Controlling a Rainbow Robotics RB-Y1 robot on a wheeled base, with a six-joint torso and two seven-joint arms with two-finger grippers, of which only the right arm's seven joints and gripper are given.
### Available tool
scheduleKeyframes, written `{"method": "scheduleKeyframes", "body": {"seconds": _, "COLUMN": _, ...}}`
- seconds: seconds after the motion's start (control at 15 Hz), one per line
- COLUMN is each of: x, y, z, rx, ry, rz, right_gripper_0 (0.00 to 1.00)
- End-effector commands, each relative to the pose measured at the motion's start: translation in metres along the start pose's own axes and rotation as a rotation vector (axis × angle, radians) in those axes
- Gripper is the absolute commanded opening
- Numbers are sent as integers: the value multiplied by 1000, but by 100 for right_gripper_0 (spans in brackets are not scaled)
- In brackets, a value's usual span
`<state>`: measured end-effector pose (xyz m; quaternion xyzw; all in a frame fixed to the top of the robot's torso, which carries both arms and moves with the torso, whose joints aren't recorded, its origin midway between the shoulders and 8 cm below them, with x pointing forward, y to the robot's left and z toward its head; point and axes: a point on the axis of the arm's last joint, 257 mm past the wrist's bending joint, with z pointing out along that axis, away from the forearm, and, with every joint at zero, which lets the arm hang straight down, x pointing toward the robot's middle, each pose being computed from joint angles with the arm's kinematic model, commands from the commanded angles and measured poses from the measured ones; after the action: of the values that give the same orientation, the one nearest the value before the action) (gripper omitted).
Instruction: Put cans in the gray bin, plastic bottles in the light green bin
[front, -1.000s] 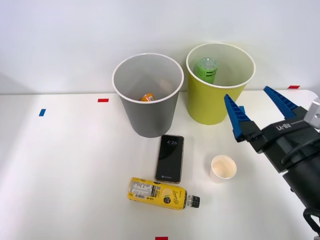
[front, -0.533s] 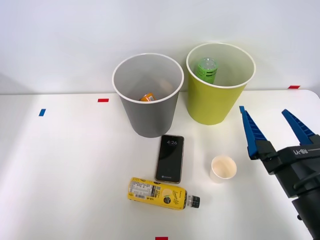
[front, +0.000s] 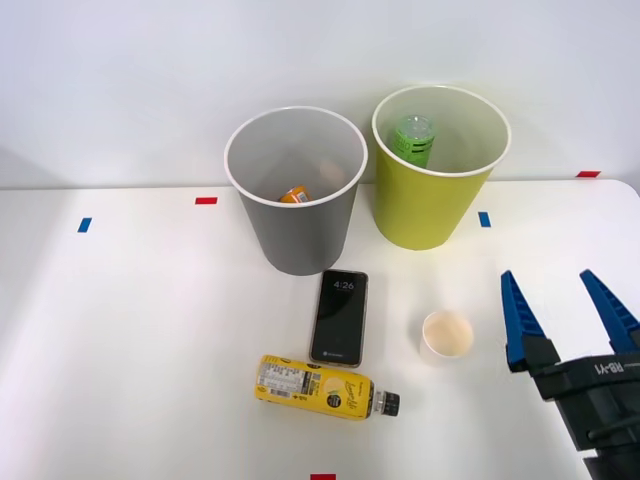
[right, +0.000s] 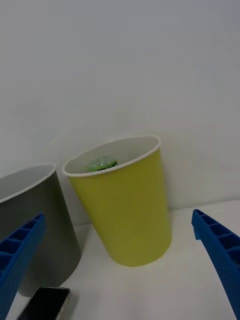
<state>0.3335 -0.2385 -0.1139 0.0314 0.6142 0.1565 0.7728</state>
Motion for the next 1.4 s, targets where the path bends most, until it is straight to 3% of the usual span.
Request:
{"method": "scheduleKeyframes", "body": {"seconds": 0.07, "x": 8, "y": -6, "z": -12, "rx": 98, "ry": -12, "rz": 55, "right_gripper_0": 100}}
{"method": "scheduleKeyframes", "body": {"seconds": 0.27, "x": 13, "y": -1, "z": -15, "rx": 148, "ry": -23, "rz": 80, "right_gripper_0": 100}}
{"method": "scheduleKeyframes", "body": {"seconds": 0.67, "x": 21, "y": 11, "z": -16, "rx": 155, "ry": -14, "rz": 80, "right_gripper_0": 100}}
{"method": "scheduleKeyframes", "body": {"seconds": 0.87, "x": 23, "y": 19, "z": -26, "rx": 150, "ry": -5, "rz": -4, "right_gripper_0": 100}}
{"method": "scheduleKeyframes", "body": {"seconds": 1.27, "x": 37, "y": 31, "z": -55, "rx": 140, "ry": 41, "rz": -10, "right_gripper_0": 100}}
{"method": "scheduleKeyframes", "body": {"seconds": 1.4, "x": 49, "y": 25, "z": -55, "rx": 121, "ry": -3, "rz": -29, "right_gripper_0": 100}}
